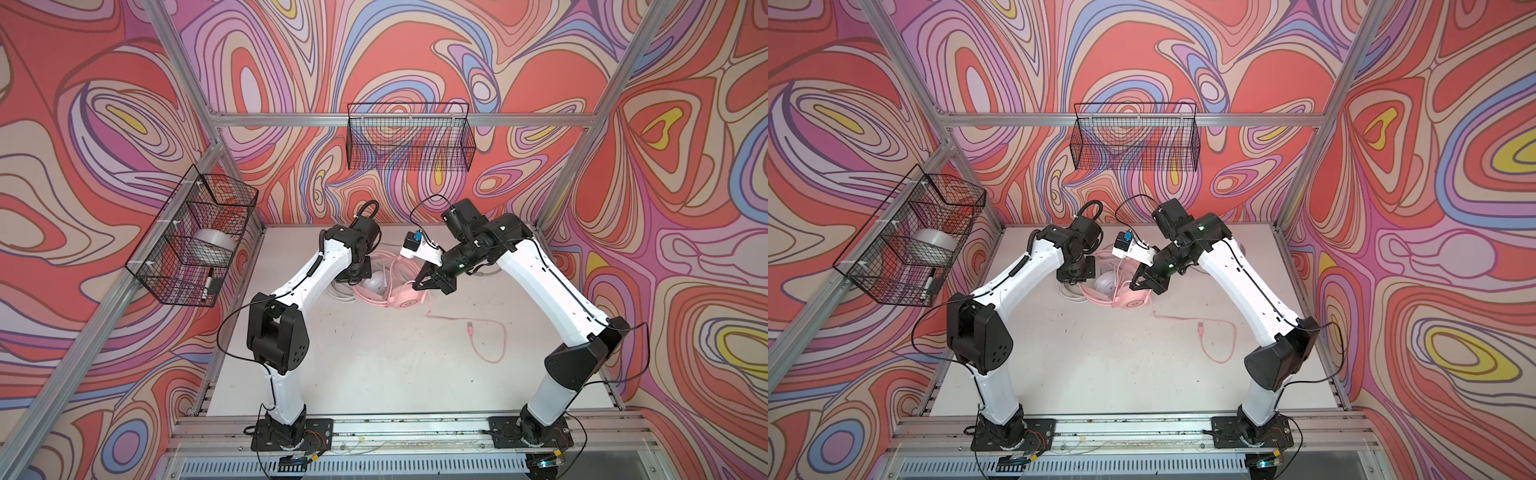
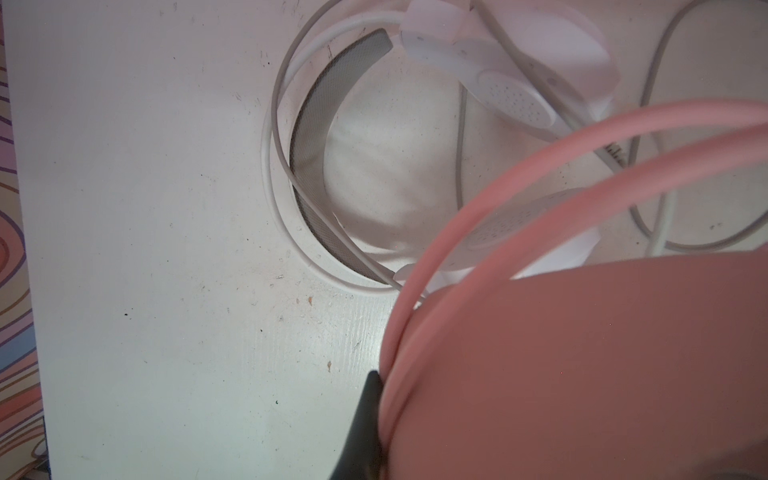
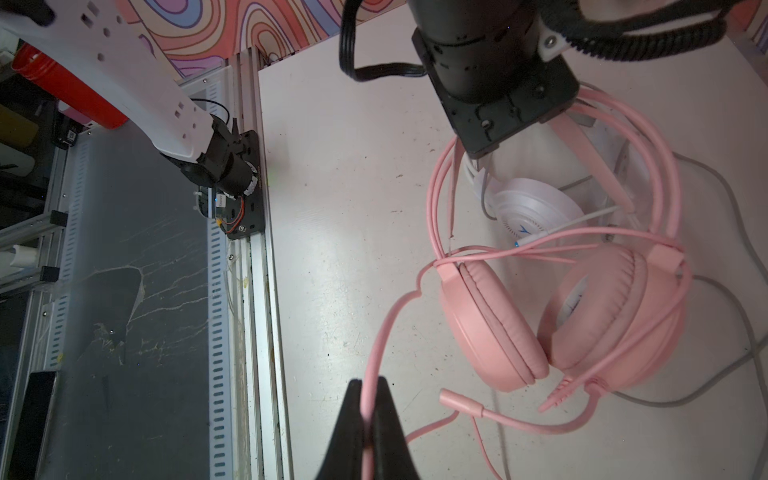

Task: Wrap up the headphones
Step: 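Draw the cable around the headband and open the right gripper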

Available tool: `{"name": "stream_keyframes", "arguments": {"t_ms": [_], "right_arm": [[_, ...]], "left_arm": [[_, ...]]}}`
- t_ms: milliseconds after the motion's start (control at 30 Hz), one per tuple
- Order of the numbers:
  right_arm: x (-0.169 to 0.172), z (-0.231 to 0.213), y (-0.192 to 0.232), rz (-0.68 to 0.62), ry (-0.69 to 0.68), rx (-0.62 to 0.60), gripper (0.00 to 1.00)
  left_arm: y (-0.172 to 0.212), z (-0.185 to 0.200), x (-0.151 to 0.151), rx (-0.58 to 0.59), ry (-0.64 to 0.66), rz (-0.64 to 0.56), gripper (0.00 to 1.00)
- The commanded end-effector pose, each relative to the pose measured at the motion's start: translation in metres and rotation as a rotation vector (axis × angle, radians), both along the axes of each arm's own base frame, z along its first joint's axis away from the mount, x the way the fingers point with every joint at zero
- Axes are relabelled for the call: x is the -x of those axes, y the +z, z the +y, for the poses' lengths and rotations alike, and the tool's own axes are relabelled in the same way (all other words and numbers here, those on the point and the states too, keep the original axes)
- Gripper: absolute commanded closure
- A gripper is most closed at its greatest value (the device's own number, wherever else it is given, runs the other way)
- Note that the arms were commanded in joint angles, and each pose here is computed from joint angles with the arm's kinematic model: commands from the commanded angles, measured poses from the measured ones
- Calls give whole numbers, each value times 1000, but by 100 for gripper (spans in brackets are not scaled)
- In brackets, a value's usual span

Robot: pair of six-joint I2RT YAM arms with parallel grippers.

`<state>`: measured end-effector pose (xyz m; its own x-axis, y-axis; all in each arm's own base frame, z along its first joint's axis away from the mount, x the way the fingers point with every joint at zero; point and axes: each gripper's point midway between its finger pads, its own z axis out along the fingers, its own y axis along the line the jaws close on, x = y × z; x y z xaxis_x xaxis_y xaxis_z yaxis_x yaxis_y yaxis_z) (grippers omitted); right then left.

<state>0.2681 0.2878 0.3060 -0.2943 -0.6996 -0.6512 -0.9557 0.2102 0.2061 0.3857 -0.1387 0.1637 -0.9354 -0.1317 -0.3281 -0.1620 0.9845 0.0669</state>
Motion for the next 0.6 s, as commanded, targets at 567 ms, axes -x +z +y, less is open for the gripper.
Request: {"name": "stream_keyframes", "arguments": {"t_ms": [567], "right_arm": [[-88, -16, -26, -190, -117, 116, 100]], "left_arm": [[10, -31, 9, 118, -191, -21, 100]]}}
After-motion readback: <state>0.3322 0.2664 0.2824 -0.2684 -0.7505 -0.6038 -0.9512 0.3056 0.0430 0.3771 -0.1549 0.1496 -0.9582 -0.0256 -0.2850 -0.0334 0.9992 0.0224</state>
